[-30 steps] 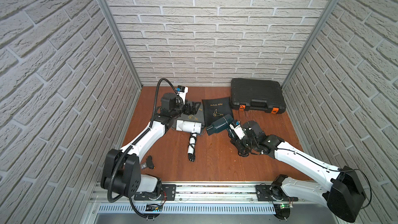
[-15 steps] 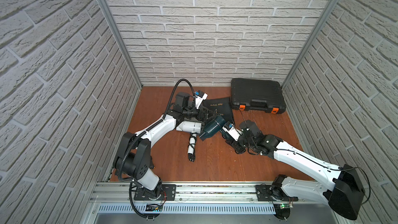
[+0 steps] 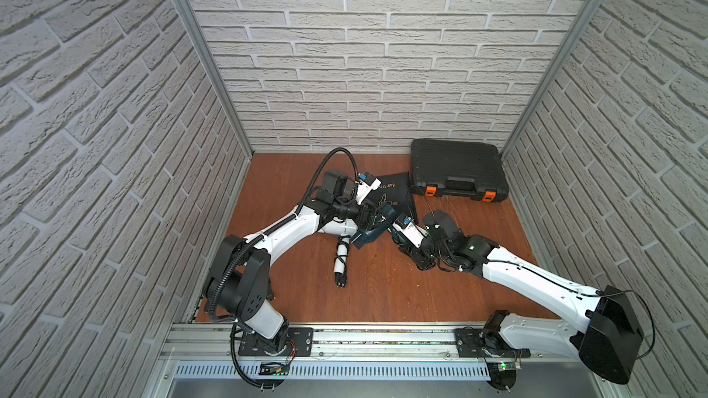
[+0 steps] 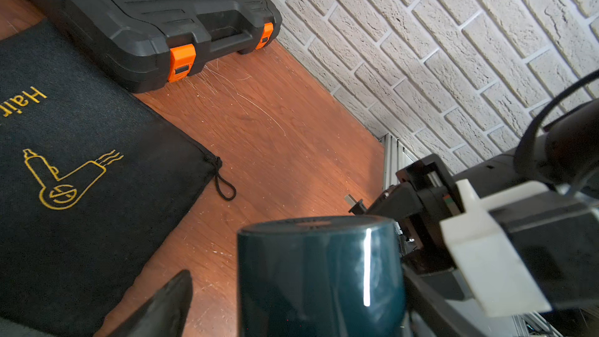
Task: Pack away hair dryers
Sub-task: Fold the hair dryer.
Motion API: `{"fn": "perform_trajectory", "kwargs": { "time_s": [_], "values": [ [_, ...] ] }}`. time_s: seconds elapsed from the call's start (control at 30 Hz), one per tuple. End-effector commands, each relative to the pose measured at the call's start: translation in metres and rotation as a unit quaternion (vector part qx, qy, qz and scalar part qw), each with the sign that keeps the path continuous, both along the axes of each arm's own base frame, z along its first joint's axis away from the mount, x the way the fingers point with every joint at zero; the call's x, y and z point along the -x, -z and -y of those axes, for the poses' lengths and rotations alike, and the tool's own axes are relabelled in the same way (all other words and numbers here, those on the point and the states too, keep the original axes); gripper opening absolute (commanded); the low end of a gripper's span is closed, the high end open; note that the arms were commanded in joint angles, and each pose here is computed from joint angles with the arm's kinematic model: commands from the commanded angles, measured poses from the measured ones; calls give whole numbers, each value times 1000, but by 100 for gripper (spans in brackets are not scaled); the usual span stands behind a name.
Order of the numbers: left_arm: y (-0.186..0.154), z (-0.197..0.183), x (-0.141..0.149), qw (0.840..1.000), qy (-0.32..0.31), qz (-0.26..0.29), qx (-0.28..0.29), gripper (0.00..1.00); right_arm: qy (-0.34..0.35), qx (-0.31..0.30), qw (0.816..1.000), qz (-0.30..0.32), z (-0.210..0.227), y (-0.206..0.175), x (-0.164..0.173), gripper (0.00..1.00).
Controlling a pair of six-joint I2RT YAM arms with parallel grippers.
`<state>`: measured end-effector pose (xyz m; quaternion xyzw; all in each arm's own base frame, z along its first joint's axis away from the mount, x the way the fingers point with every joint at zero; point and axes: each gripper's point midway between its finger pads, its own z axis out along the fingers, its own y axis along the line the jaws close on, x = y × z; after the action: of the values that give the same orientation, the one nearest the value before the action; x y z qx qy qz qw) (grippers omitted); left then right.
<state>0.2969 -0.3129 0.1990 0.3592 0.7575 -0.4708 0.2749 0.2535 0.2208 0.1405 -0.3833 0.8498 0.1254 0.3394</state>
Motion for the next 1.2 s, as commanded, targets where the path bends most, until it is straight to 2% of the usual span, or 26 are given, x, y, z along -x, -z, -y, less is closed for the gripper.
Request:
{"fn": "perform_trajectory", "kwargs": {
  "time_s": [0.0, 0.3, 0.53, 0.67, 0.77, 1.0, 1.17],
  "values": [
    [3, 1, 14, 1000, 23, -3, -2, 94, -5, -70, 994, 82, -17, -56, -16, 11],
    [8, 13, 27, 998, 53, -27, 9, 76, 20, -97, 990, 100, -13, -70, -18, 10],
    [5, 31, 35, 997, 61, -34, 37, 30, 41, -189, 977, 93, -26, -91, -20, 9],
    [2, 37, 29, 996, 37, -39, 65, 15, 54, -236, 966, 96, -30, -107, -22, 8],
    [-2, 38, 21, 996, 6, -42, 81, 0, 66, -260, 958, 99, -30, -118, -23, 7],
    [-10, 38, 7, 991, -70, -33, 111, 0, 97, -316, 941, 80, -34, -128, -27, 7],
    [-7, 38, 4, 987, -120, -24, 106, 0, 114, -352, 927, 67, -36, -132, -30, 7]
  ]
}}
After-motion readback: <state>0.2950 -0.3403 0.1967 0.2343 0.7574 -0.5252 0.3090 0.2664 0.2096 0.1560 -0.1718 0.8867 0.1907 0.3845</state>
